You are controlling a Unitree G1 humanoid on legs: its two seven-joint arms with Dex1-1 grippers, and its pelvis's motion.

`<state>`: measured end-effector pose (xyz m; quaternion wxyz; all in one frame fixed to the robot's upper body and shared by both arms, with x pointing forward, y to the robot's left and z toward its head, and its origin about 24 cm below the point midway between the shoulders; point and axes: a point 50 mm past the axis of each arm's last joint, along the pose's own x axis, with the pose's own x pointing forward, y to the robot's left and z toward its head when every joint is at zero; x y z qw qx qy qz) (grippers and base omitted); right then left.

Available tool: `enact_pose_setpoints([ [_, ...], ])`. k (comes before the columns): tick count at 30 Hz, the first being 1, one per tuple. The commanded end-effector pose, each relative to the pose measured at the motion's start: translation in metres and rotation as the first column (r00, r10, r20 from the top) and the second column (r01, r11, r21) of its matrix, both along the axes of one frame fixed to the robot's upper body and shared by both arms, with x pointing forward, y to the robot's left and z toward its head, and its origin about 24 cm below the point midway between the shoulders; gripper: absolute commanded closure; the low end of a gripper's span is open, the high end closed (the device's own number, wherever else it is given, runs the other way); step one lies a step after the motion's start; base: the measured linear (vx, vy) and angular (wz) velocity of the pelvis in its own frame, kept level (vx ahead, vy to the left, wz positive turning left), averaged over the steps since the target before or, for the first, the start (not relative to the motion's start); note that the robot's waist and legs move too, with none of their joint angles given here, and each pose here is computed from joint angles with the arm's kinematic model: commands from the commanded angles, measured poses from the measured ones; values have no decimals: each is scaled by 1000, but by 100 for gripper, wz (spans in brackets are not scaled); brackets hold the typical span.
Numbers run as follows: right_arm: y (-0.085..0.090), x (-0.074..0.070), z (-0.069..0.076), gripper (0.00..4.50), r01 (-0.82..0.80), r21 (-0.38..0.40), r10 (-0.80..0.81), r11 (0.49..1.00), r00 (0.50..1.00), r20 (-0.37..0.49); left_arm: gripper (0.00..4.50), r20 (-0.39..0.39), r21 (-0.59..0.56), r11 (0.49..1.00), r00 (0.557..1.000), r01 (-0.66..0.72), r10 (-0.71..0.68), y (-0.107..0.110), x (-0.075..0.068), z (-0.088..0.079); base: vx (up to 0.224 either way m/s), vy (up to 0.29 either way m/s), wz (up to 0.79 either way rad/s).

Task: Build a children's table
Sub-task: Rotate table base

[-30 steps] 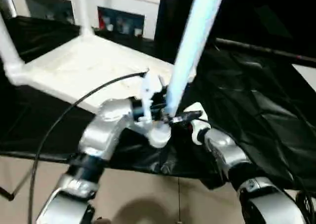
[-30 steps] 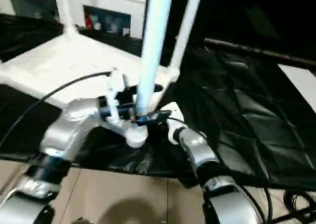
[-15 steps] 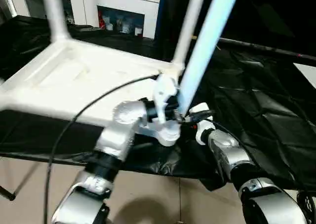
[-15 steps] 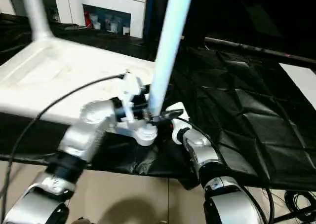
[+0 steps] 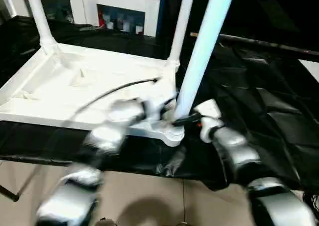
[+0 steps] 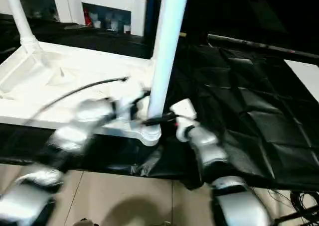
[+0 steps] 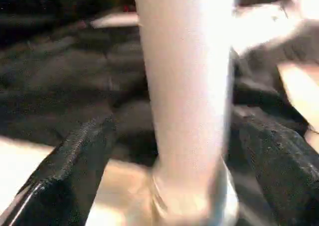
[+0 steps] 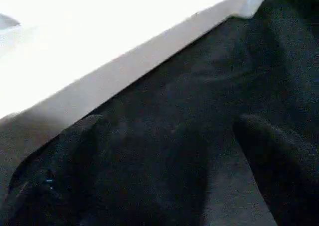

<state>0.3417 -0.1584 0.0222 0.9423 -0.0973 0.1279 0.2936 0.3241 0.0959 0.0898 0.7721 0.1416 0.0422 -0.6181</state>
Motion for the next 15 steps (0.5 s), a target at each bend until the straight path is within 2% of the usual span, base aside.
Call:
enact_pose_setpoints([
  [1, -12, -7, 1, 5, -67, -16, 67, 998, 998, -5, 0, -30, 39, 994, 994, 102, -101, 0, -7, 2, 0, 0, 0],
  [4, -25, -16, 5, 5, -157, -40, 156, 987, 987, -23, 0, -52, 109, 987, 992, 118, -113, 13, -8, -1, 0, 0, 0],
  [6, -34, -26, 11, 0, -239, -53, 238, 969, 971, -36, 36, -13, 255, 964, 997, 81, -80, 30, -1, -6, 0, 0, 0],
  [7, -34, -26, 11, 0, -240, -54, 239, 969, 970, -36, 36, -12, 256, 963, 997, 80, -80, 30, -1, -6, 0, 0, 0],
  [8, -36, -33, 15, 0, -288, -58, 286, 956, 957, -40, 36, 31, 339, 940, 998, 34, -48, 38, 7, -9, 0, 0, 0],
  [10, -35, -38, 17, 0, -313, -44, 311, 949, 949, -44, 39, 42, 359, 933, 999, 6, -23, 40, 11, -10, 0, 0, 0],
  [11, -34, -43, 18, 0, -335, -34, 333, 941, 941, -53, 69, 29, 349, 937, 999, 4, -15, 40, 13, -8, 0, 0, 0],
  [14, -31, -52, 14, 0, -378, -18, 375, 926, 923, -89, 80, -8, 339, 941, 1000, 26, -24, 38, 15, -7, 0, 0, 0],
  [15, -31, -54, 14, 0, -385, -20, 381, 923, 920, -94, 96, -8, 344, 939, 1000, 29, -28, 38, 15, -7, 0, 0, 0],
])
